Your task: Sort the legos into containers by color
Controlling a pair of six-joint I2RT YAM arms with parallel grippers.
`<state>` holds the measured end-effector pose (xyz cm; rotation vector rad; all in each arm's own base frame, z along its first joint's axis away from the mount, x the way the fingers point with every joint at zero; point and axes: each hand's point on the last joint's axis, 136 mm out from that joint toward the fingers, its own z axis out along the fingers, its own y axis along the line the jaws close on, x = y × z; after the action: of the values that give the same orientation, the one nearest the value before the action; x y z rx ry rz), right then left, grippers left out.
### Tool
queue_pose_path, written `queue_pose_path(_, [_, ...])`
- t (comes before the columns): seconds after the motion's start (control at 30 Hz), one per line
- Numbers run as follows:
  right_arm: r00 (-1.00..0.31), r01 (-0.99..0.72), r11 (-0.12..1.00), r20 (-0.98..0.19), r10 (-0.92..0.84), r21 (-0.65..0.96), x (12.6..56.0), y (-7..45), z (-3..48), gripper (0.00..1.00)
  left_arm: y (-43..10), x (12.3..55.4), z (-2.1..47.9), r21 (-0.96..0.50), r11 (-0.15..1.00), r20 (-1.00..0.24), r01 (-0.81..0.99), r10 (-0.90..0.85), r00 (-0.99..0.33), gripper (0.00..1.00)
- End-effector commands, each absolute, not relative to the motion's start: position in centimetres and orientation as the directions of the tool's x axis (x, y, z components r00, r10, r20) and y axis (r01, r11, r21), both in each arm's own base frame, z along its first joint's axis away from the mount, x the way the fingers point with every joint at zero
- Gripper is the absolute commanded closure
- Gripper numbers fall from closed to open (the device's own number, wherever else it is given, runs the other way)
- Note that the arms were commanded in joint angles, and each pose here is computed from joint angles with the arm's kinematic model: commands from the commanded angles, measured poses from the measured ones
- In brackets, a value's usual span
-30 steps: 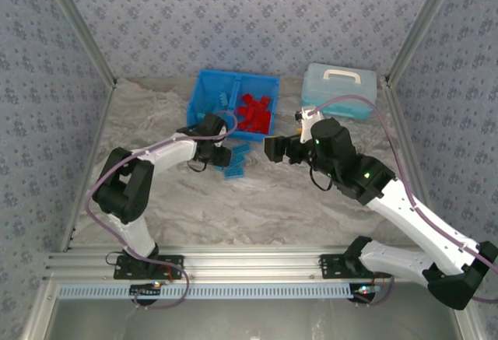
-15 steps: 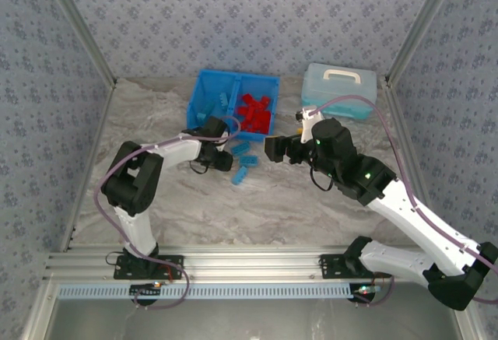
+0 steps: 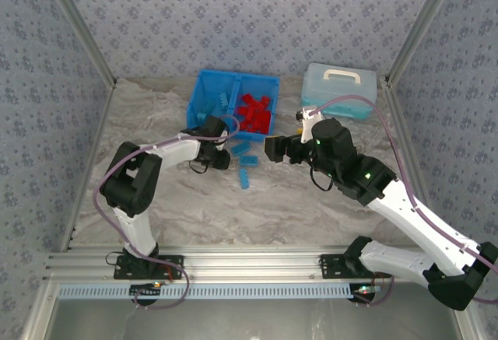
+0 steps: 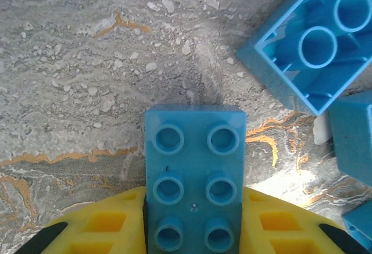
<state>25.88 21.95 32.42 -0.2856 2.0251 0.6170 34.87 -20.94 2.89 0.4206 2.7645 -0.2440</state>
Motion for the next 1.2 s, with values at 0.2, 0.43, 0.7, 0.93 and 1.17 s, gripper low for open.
queue_pose_path(0.2, [-0.507,-0.422,0.847,-0.859,0.074,0.322,25.7,21.3,32.8,0.0,-19.2,37.6,16.5,-0.119,0.959,-0.622,0.259,0.131,-0.772,0.76])
queue_pose_path(0.43, [-0.5,-0.427,0.845,-0.863,0.076,0.322,26.0,21.7,32.9,0.0,-15.5,43.2,24.6,-0.089,0.982,-0.759,0.169,0.043,-0.65,0.75])
queue_pose_path(0.7, [-0.507,-0.429,0.847,-0.86,0.06,0.313,25.9,21.5,32.7,0.0,-16.0,50.4,22.2,-0.067,0.985,-0.712,0.161,0.066,-0.699,0.76])
queue_pose_path(0.93, [-0.505,-0.426,0.847,-0.861,0.068,0.317,25.5,21.0,33.2,0.0,-17.3,53.8,17.2,-0.072,0.987,-0.637,0.145,0.066,-0.768,0.76])
queue_pose_path(1.17, [-0.505,-0.425,0.846,-0.86,0.074,0.322,25.3,20.9,33.3,0.0,-18.8,54.5,13.5,-0.101,0.982,-0.574,0.158,0.072,-0.816,0.74])
